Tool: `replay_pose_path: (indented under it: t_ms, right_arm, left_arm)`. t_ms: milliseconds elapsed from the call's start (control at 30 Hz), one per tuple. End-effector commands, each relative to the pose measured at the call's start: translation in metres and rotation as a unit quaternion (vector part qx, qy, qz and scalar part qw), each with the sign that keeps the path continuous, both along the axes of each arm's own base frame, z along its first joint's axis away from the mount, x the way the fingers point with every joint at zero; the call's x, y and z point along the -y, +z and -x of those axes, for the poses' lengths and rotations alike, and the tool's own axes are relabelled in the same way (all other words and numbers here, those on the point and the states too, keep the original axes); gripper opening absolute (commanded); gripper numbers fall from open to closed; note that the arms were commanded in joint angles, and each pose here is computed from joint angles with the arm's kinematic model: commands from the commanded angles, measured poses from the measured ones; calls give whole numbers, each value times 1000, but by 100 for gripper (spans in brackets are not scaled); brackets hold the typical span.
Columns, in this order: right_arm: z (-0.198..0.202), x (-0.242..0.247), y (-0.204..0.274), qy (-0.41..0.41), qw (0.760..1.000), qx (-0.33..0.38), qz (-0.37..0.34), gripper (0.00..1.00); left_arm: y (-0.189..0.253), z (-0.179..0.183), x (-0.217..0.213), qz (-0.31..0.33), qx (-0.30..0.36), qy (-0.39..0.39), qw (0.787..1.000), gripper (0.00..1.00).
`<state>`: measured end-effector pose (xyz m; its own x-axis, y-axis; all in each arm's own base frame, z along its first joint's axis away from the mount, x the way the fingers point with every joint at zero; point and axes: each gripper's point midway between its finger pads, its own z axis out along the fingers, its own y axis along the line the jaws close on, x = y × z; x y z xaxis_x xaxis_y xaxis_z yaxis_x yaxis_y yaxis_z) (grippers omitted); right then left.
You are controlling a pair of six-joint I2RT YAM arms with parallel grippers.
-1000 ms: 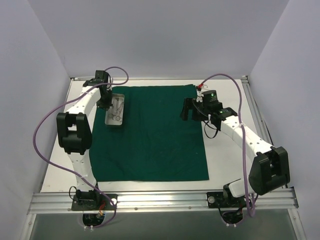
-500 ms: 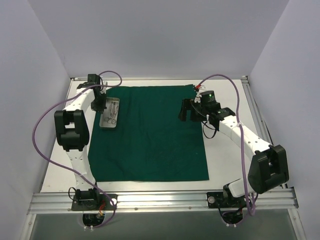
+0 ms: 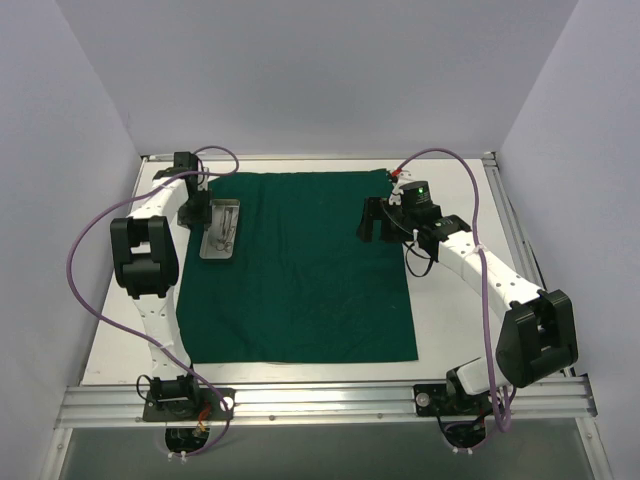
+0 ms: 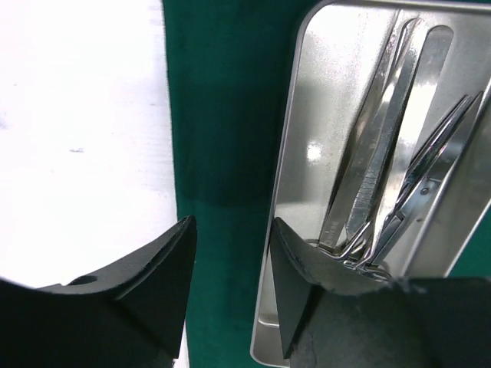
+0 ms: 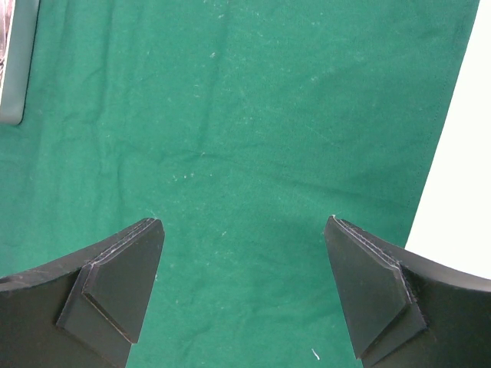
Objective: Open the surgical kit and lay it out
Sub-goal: Move the container from the surgical kit.
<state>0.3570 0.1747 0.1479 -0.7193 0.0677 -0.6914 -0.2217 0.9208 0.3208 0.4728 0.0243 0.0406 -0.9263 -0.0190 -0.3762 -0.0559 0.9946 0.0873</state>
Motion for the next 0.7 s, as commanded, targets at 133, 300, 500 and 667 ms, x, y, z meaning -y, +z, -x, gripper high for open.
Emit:
replay_pose_path:
  t_ms: [133, 300, 500, 667]
  right_arm:
    - [0, -4, 1, 9, 1000, 3, -2, 90]
    - [1, -5, -2, 11, 1000, 0, 0, 90]
    - [3, -7, 1, 11, 1000, 1, 1, 90]
    - [4, -6, 1, 11, 1000, 0, 3, 90]
  left_arm:
    - [101, -15, -10, -25, 126, 44, 991, 50]
    - [114, -10, 25, -2, 136, 12, 991, 42]
    - [95, 8, 49, 20, 84, 5, 996, 25]
    - [74, 25, 62, 33, 37, 9, 999, 20]
